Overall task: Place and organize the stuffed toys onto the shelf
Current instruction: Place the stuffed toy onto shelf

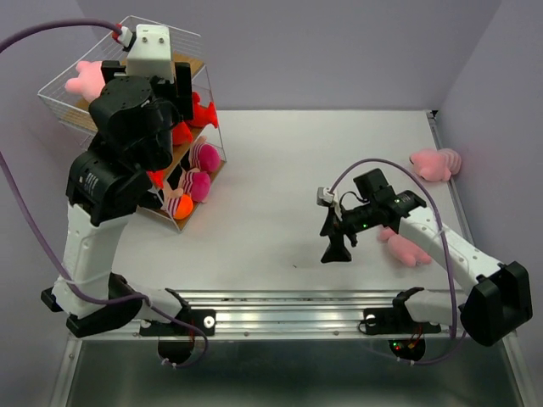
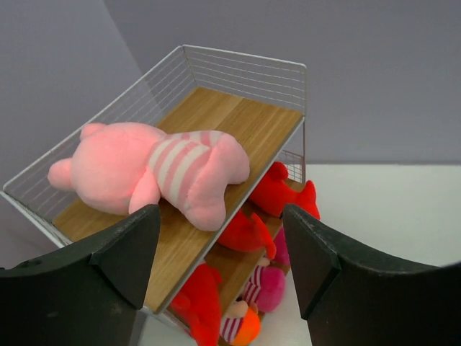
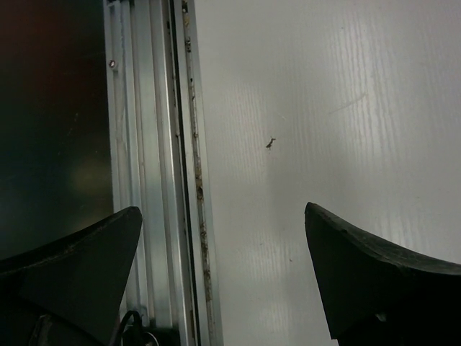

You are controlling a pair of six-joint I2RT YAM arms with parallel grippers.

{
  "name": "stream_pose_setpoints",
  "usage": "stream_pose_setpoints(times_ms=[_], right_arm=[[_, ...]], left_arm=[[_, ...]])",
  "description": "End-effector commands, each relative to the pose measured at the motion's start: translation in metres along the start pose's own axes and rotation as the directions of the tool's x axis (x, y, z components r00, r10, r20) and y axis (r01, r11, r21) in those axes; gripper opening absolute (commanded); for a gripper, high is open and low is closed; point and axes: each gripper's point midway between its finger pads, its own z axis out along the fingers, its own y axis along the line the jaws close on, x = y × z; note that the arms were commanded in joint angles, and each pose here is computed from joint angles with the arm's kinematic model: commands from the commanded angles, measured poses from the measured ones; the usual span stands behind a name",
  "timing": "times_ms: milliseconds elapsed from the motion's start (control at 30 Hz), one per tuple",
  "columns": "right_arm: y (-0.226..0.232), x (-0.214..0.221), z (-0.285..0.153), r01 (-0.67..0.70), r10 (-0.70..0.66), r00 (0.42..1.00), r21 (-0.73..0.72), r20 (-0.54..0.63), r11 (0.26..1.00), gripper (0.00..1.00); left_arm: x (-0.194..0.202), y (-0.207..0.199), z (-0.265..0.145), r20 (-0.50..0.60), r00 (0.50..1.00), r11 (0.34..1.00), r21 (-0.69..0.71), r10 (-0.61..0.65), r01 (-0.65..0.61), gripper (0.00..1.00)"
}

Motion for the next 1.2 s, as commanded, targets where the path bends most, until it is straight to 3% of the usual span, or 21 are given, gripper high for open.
stream_pose_setpoints(times_ms=[0, 167, 267, 433, 800, 933, 1067, 1167], right_arm=[[0.009, -0.007, 0.0, 0.07, -0.067, 0.995, -0.037, 0.08, 0.997, 1.0], [0.013, -0.004, 0.001, 0.077, -0.072, 0.994, -0.055, 0.088, 0.996, 1.0], [0.017, -0.006, -0.001, 0.082, -0.075, 0.991, -0.064, 0.106, 0.995, 1.0], [0.021, -0.001, -0.002, 0.088, -0.081, 0.991, -0.065, 0.11, 0.994, 1.0], [0.028, -0.006, -0.006, 0.115, -0.106, 0.986, -0.066, 0.132, 0.991, 1.0], [0.03, -0.007, -0.007, 0.121, -0.111, 0.984, -0.067, 0.137, 0.99, 1.0], [0.03, -0.007, -0.007, 0.122, -0.112, 0.984, -0.073, 0.138, 0.99, 1.0], [0.031, -0.007, -0.007, 0.125, -0.114, 0.984, -0.077, 0.139, 0.989, 1.0]], left_arm=[[-0.004, -0.004, 0.027, 0.029, 0.989, 0.989, -0.021, 0.145, -0.144, 0.77], [0.012, -0.013, 0.062, 0.006, 0.984, 0.984, 0.029, 0.178, -0.178, 0.76], [0.025, -0.011, 0.082, -0.032, 0.987, 0.987, 0.016, 0.16, -0.16, 0.68], [0.036, 0.0, 0.099, -0.072, 0.988, 0.987, -0.069, 0.139, -0.144, 0.67], [0.058, 0.011, 0.105, -0.137, 0.978, 0.978, -0.116, 0.156, -0.173, 0.68], [0.045, 0.022, 0.096, -0.102, 0.985, 0.977, -0.154, 0.136, -0.151, 0.75], [0.032, 0.035, 0.09, -0.056, 0.988, 0.966, -0.211, 0.141, -0.149, 0.75], [0.048, 0.038, 0.093, -0.083, 0.978, 0.949, -0.237, 0.193, -0.207, 0.75]])
